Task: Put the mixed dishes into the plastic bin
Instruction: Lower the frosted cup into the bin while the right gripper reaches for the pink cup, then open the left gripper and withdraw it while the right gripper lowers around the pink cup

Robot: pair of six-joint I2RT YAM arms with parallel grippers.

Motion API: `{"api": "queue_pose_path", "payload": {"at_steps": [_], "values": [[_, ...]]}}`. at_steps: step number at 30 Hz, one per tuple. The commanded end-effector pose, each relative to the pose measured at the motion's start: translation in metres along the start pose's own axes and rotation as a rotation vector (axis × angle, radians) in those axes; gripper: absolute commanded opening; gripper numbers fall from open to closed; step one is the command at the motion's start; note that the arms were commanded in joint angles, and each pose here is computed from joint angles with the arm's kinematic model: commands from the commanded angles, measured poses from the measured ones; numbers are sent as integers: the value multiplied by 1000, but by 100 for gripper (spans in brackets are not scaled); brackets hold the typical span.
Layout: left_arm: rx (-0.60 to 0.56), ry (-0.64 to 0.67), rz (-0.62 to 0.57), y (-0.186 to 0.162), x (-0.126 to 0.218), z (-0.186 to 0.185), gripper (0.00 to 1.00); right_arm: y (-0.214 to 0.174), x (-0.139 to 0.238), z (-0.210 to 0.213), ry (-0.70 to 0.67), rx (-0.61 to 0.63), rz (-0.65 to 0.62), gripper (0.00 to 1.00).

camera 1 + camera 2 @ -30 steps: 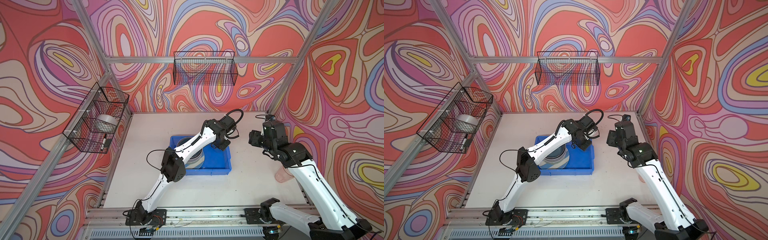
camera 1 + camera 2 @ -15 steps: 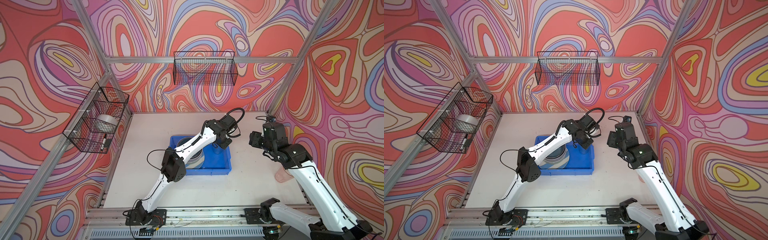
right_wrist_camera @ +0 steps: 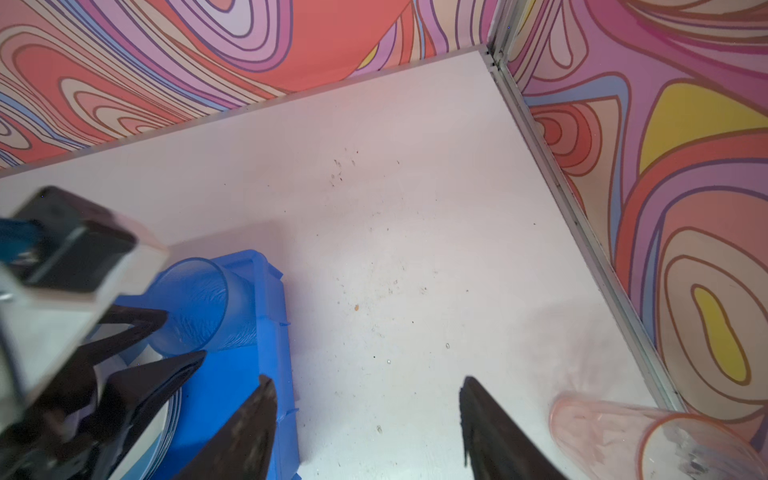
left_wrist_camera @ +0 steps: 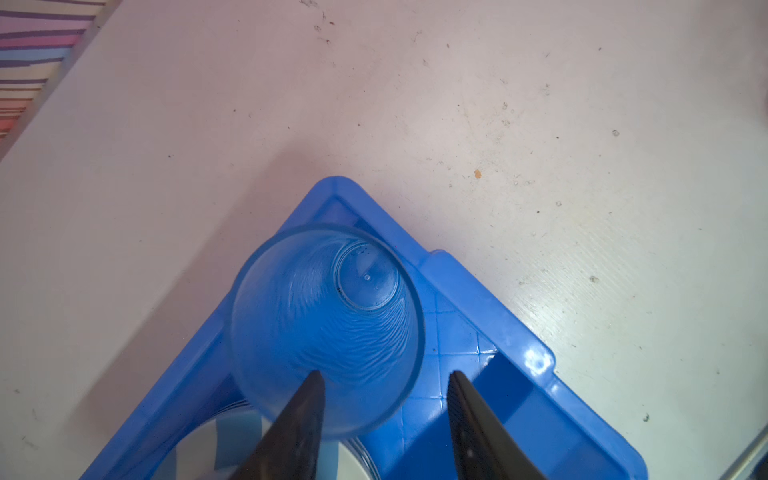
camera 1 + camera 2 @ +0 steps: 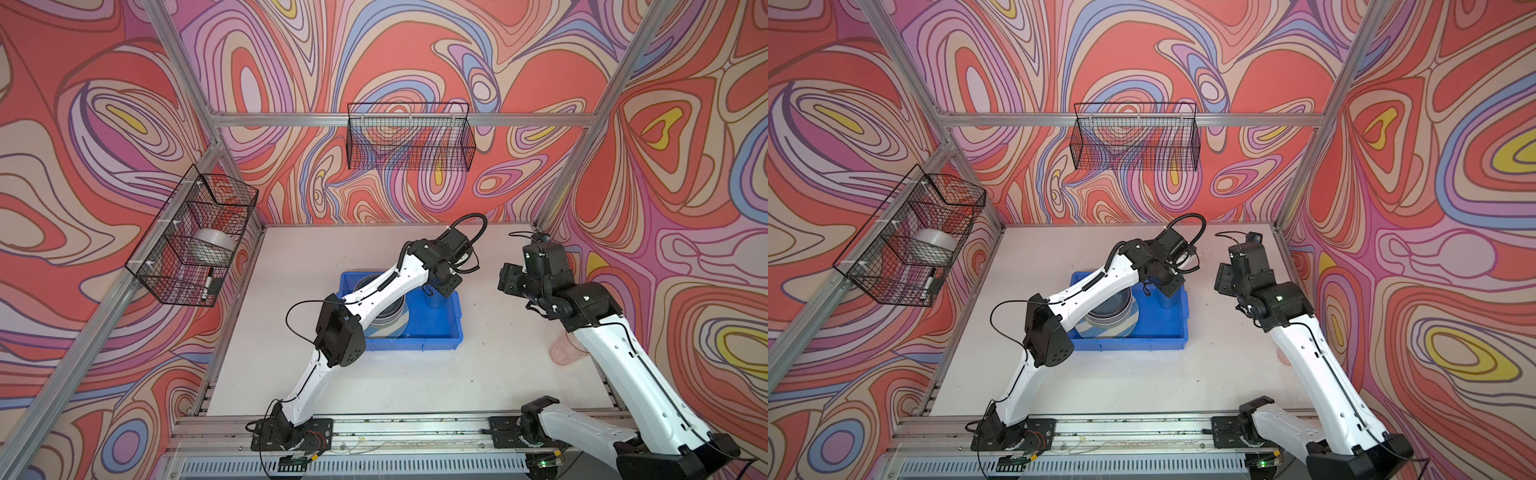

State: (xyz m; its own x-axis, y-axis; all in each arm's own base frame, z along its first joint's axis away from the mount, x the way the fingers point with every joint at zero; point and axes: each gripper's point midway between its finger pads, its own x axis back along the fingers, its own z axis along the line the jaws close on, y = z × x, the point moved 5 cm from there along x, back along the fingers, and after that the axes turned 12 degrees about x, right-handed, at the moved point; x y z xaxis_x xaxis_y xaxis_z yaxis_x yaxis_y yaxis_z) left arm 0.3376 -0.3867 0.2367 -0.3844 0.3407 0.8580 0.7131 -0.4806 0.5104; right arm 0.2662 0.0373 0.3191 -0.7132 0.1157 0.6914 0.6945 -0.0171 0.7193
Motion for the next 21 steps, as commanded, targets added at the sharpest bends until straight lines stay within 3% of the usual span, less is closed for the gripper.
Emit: {"api": "queue_pose_path", "payload": {"at_steps": [1,8,11,15,21], "values": [[48,-18,-116,10,59,14,56,-9,-8,-8,-52,44,133,71],[223,-17,-149,-24,104,73,60,-26,-10,-37,-193,40,283,71],[303,20,-150,-48,114,105,61,-43,-16,-58,-267,10,383,71],[366,66,-134,-81,119,134,62,-50,-11,-81,-331,-71,427,70],[451,120,-139,-118,125,165,68,-51,-8,-110,-366,-174,477,58]]}}
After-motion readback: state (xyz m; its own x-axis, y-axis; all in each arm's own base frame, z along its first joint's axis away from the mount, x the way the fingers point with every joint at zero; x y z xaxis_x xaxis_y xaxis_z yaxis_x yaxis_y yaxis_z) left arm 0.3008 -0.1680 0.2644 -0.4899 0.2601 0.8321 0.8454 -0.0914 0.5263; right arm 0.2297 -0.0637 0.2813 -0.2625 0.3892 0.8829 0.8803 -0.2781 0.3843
